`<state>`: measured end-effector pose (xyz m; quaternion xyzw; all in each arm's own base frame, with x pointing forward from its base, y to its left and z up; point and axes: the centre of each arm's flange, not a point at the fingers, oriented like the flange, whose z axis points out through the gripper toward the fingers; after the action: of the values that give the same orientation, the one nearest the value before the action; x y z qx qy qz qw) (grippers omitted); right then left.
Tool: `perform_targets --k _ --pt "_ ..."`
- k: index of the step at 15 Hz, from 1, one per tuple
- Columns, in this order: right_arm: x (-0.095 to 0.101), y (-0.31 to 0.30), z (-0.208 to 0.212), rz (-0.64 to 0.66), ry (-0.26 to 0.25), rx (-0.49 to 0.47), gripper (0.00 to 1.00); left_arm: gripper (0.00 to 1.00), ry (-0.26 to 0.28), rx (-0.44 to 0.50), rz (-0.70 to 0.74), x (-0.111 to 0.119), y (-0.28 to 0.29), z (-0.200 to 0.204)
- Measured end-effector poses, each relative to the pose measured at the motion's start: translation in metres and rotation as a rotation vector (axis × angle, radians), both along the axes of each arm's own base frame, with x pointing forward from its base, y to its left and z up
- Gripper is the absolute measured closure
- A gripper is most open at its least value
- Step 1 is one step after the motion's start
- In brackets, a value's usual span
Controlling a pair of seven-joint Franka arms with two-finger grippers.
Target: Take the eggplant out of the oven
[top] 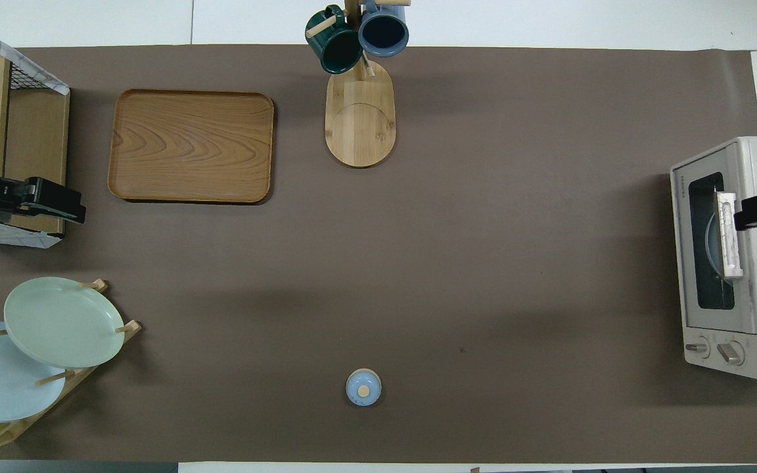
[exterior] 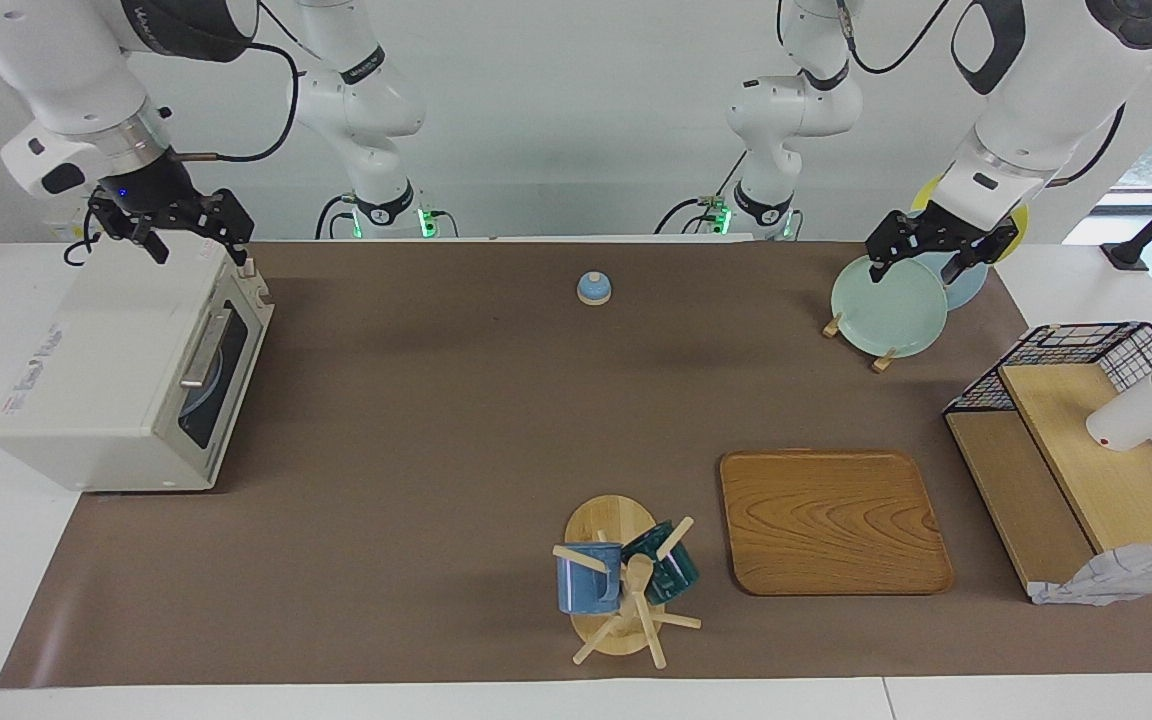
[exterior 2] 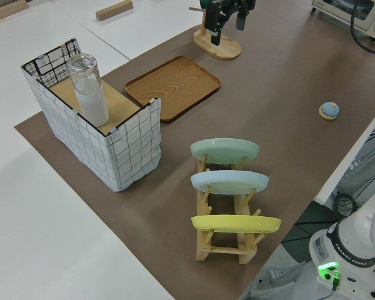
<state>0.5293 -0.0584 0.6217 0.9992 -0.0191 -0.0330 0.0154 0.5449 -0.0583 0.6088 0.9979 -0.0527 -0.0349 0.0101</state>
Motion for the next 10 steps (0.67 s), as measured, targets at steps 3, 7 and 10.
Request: perform_targets --k 3,7,10 --pt "-0.001 0.003 -0.001 0.006 0.004 0.000 0.11 0.00 0.000 0.000 0.000 0.000 0.000 0.000" --pt "-0.007 -0.002 -0.018 -0.005 0.019 0.001 0.57 0.00 0.000 0.000 0.000 0.000 0.000 0.000" --pt "-0.008 -0.020 -0.043 -0.035 -0.024 -0.006 0.89 0.00 0.000 0.000 0.000 0.000 0.000 0.000"
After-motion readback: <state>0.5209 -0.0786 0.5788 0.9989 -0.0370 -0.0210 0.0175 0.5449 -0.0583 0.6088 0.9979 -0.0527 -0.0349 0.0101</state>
